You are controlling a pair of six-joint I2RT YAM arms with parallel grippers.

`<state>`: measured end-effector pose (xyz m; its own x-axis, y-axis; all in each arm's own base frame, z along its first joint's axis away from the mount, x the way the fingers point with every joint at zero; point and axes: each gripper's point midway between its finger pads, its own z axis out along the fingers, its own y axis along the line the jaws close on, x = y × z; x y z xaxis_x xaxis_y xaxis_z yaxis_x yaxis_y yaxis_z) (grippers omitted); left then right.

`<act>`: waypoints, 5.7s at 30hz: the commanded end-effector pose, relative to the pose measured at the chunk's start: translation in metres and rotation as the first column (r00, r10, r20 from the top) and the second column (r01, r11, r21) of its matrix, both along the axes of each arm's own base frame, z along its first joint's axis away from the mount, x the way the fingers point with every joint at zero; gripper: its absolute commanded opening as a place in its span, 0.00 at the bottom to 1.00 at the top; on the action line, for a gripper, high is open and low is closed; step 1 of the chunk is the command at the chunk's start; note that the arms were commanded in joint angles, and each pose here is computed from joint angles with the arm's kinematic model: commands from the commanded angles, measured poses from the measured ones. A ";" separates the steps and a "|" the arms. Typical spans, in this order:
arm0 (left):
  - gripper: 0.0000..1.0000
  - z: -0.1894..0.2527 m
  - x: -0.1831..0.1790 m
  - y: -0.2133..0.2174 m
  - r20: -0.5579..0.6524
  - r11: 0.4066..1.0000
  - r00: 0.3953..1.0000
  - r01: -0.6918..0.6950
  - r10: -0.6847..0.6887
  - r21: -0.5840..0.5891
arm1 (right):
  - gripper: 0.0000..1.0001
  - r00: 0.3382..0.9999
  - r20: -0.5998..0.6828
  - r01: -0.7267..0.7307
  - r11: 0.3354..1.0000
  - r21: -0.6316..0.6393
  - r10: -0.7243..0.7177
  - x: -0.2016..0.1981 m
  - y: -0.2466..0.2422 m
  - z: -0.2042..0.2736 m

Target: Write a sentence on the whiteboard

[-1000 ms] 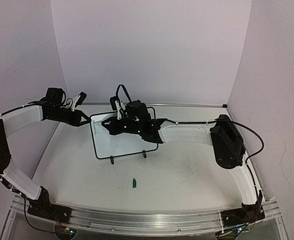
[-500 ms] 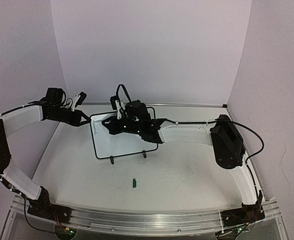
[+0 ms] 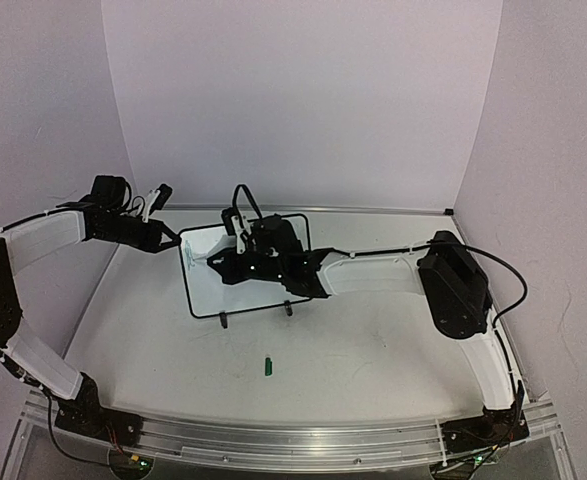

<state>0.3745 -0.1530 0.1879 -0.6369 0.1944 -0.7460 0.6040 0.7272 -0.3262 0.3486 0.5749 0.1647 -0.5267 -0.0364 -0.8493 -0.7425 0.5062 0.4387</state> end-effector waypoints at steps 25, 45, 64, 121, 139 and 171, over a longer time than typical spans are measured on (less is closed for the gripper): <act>0.00 0.021 0.003 0.004 0.097 1.000 0.995 0.002 -0.003 0.019 | 0.00 0.984 0.095 0.141 0.985 0.104 -0.151 0.030 -0.015 0.068; 0.00 0.021 0.003 0.004 0.096 1.000 0.995 -0.002 0.000 0.023 | 0.00 0.984 0.145 0.082 0.984 0.161 -0.105 0.022 -0.012 0.097; 0.00 0.020 0.004 0.006 0.098 1.000 0.995 -0.010 0.007 0.029 | 0.00 0.995 0.095 0.007 0.992 0.124 -0.019 0.002 -0.015 0.061; 0.00 0.020 0.004 0.006 0.095 0.999 0.995 -0.013 0.010 0.030 | 0.00 0.980 0.097 0.173 0.984 0.045 -0.176 0.020 -0.041 0.049; 0.00 0.020 0.004 0.006 0.095 1.000 0.995 -0.011 0.008 0.029 | 0.00 0.994 0.054 0.095 0.995 0.031 -0.097 0.020 -0.015 0.029; 0.00 0.021 0.004 0.006 0.098 1.000 0.995 -0.011 0.008 0.029 | 0.00 0.999 -0.011 0.036 0.998 -0.058 -0.036 0.005 -0.019 -0.013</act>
<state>0.3753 -0.1501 0.1895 -0.6330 0.1955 -0.7491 0.5962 0.7403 -0.3107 0.3512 0.5620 0.1657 -0.5302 -0.0473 -0.8465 -0.7312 0.5310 0.4283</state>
